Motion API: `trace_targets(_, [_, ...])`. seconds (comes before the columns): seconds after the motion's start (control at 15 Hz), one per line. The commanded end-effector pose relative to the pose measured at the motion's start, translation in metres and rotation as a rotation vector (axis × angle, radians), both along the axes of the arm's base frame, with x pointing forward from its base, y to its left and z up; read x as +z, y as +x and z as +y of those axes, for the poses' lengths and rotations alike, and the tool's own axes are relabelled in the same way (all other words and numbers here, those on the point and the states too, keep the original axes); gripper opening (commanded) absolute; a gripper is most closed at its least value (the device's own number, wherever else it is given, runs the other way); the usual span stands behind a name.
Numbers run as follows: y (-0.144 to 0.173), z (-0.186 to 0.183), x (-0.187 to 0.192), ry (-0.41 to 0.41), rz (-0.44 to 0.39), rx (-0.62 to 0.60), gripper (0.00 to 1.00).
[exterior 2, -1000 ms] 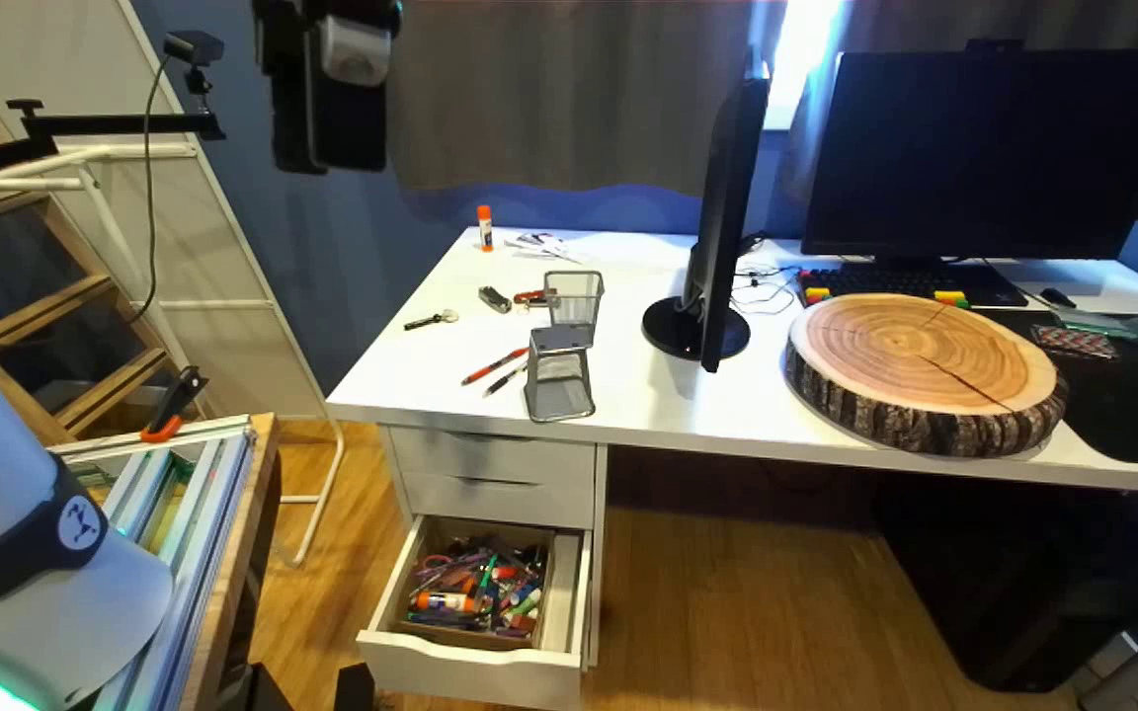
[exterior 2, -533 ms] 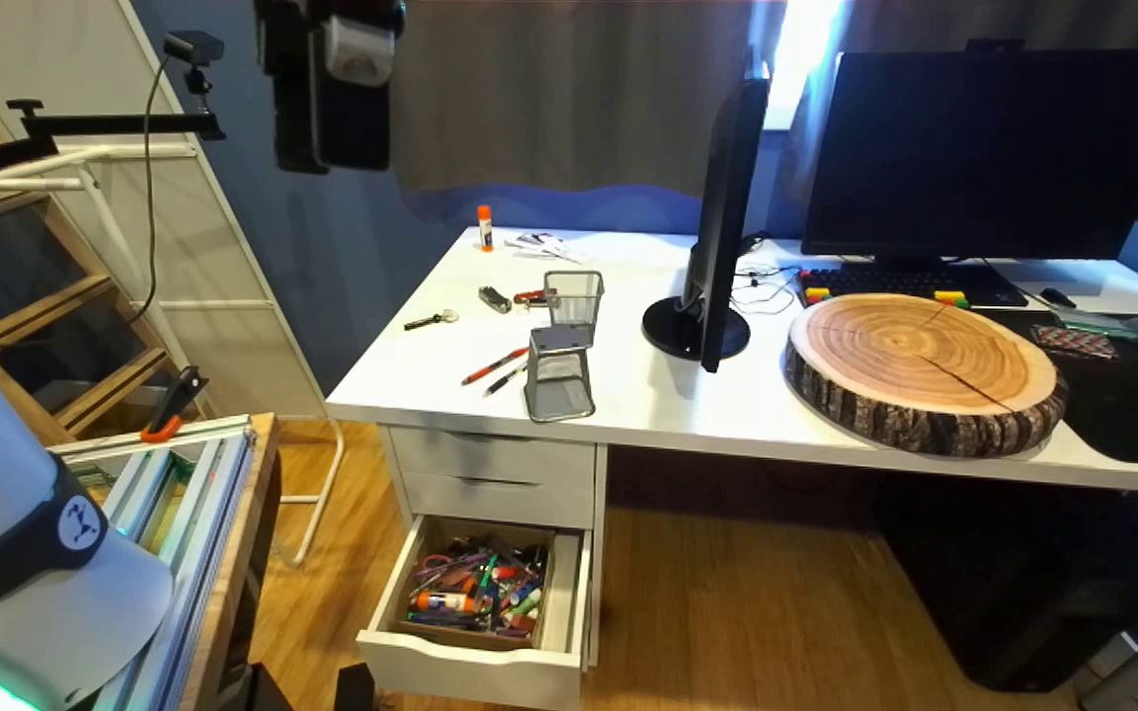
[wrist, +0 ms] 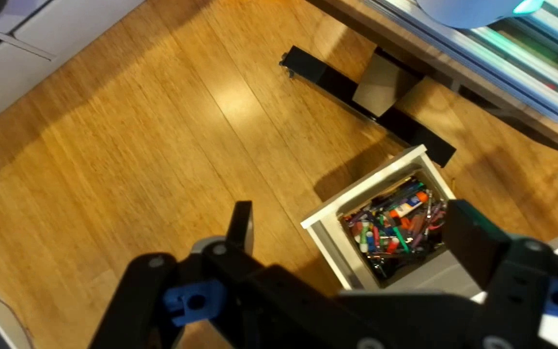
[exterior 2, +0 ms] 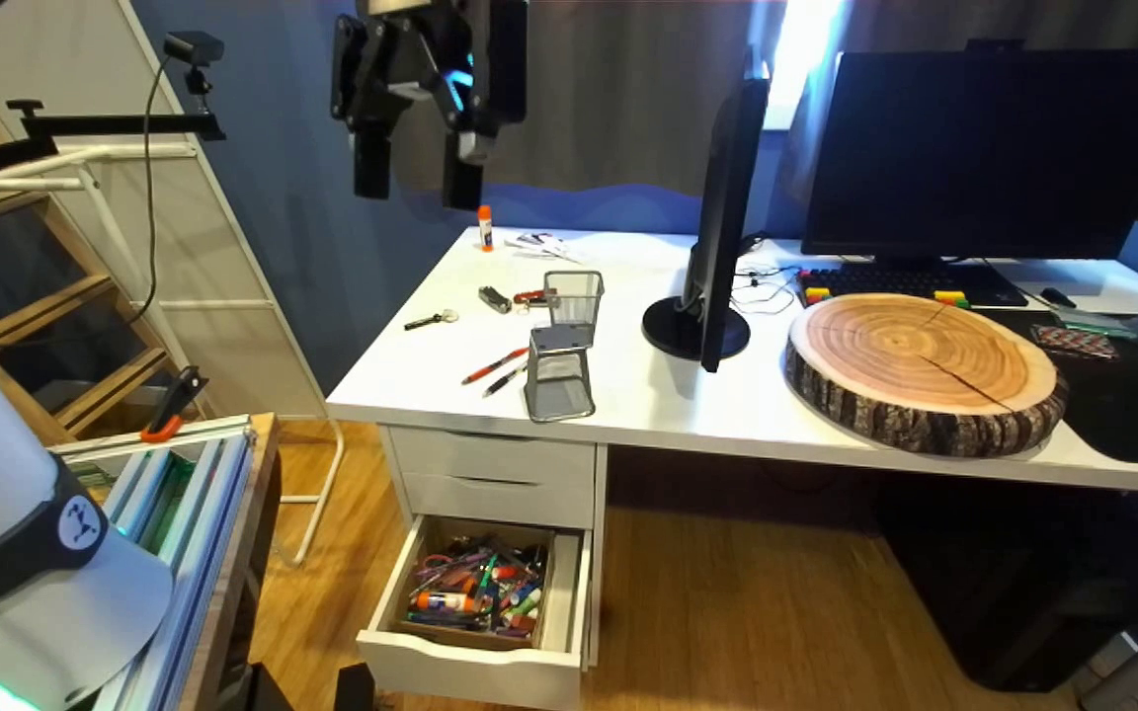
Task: Stack the pen holders then place the two pens in them
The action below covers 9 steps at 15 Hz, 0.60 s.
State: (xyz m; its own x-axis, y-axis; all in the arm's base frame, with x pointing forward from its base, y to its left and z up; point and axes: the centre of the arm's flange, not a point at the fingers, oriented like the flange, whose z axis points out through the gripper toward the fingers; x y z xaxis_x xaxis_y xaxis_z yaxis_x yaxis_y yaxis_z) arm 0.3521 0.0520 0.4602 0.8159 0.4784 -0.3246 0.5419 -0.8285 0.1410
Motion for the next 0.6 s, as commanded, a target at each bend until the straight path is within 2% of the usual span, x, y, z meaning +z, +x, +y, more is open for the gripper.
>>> trace_targets(0.0, [0.043, 0.043, -0.022, 0.098, 0.054, -0.017, 1.0])
trace_targets(0.13, [0.061, 0.063, -0.039, 0.164, -0.034, -0.083, 1.0])
trace_targets(0.2, [0.068, 0.074, -0.047, 0.206, -0.022, -0.098, 1.0])
trace_targets(0.53, [0.089, 0.119, -0.094, 0.224, 0.029, -0.212, 1.0])
